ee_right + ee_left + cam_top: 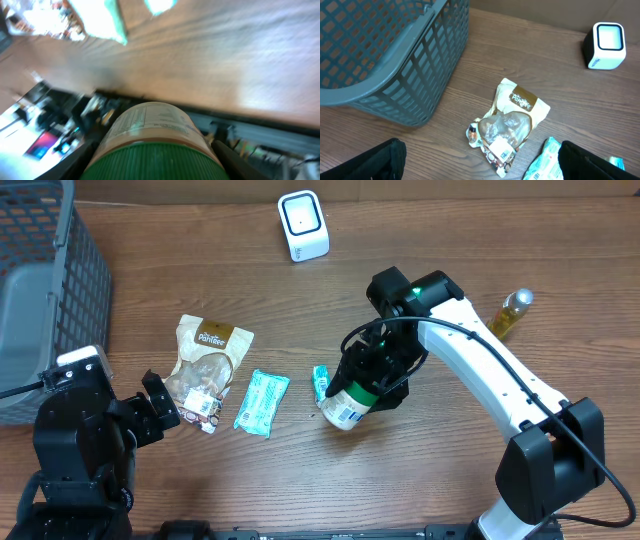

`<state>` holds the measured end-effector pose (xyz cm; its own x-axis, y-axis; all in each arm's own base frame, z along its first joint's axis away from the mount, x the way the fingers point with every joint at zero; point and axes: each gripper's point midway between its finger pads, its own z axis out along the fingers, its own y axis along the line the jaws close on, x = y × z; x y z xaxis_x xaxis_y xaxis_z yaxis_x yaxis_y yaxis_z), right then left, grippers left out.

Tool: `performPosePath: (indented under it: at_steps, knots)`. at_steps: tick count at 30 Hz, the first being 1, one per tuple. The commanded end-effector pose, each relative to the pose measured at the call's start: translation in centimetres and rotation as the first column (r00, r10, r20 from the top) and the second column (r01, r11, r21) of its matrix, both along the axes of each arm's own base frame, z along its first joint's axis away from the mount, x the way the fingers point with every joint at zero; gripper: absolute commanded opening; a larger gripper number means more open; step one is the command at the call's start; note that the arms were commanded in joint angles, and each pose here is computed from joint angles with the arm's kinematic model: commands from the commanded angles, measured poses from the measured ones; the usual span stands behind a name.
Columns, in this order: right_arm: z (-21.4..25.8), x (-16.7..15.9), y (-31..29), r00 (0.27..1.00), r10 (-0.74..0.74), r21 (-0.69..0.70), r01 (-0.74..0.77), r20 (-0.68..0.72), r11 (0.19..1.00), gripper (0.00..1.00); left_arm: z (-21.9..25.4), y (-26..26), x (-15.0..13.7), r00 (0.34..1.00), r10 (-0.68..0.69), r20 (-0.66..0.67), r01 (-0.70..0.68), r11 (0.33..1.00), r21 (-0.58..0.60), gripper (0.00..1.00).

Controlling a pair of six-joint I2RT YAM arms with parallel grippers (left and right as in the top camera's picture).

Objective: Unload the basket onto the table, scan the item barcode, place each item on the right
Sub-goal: 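Lift the green-capped jar up with the right gripper, then carry the jar to the white scanner and hold it there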

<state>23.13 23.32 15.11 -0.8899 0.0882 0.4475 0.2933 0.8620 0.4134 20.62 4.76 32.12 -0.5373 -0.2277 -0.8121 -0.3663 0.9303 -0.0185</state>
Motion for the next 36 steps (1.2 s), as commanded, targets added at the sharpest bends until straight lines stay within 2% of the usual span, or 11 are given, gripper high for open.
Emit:
performPosePath:
  at_steps: [1, 3, 6, 9, 10, 13, 15, 18, 23, 28, 36]
  knots:
    - [-0.5, 1.7, -1.3, 0.993, 0.016, -0.094, -0.005, 0.114, 0.996, 0.43, 0.3, 0.3, -0.2, 1.000, 0.015, 0.011, -0.015, 1.000, 0.004, 1.00]
    - [-0.9, 2.5, -1.8, 0.988, 0.024, -0.135, -0.003, 0.155, 0.991, 0.39, 0.3, 0.3, -0.2, 1.000, 0.015, 0.011, -0.015, 1.000, 0.004, 1.00]
    - [-1.4, 3.4, -2.5, 0.979, 0.034, -0.184, 0.004, 0.203, 0.983, 0.40, 0.3, 0.3, -0.2, 1.000, 0.015, 0.011, -0.015, 1.000, 0.004, 1.00]
    - [-1.8, 5.0, -3.0, 0.960, 0.042, -0.223, 0.021, 0.276, 0.975, 0.53, 0.3, 0.3, -0.2, 1.000, 0.015, 0.011, -0.015, 1.000, 0.004, 0.99]
    - [-1.9, 5.7, -3.3, 0.950, 0.046, -0.243, 0.032, 0.309, 0.969, 0.53, 0.3, 0.3, -0.2, 1.000, 0.015, 0.011, -0.015, 1.000, 0.004, 1.00]
    - [-2.2, 8.7, -4.1, 0.898, 0.062, -0.301, 0.081, 0.436, 0.950, 0.30, 0.3, 0.3, -0.2, 1.000, 0.015, 0.011, -0.015, 1.000, 0.004, 1.00]
    - [-2.1, 9.6, -4.3, 0.880, 0.064, -0.312, 0.098, 0.470, 0.945, 0.36, 0.3, 0.3, -0.2, 1.000, 0.015, 0.011, -0.015, 1.000, 0.004, 0.99]
    - [-1.6, 11.5, -3.3, 0.829, 0.090, -0.271, 0.077, 0.552, 0.959, 0.37, 0.3, 0.3, -0.2, 1.000, 0.015, 0.011, -0.015, 1.000, 0.004, 1.00]
    - [-0.5, 14.0, -2.2, 0.705, 0.223, -0.263, -0.054, 0.673, 0.963, 0.33, 0.3, 0.3, -0.2, 1.000, 0.015, 0.011, -0.015, 1.000, 0.004, 0.99]
    - [3.2, 16.2, -1.8, 0.632, 0.209, -0.235, -0.044, 0.746, 0.971, 0.24, 0.3, 0.3, -0.2, 1.000, 0.015, 0.011, -0.015, 1.000, 0.004, 1.00]
    - [14.6, 17.1, -1.3, 0.461, 0.205, -0.199, -0.062, 0.863, 0.978, 0.21, 0.3, 0.3, -0.2, 1.000, 0.015, 0.011, -0.015, 1.000, 0.004, 1.00]
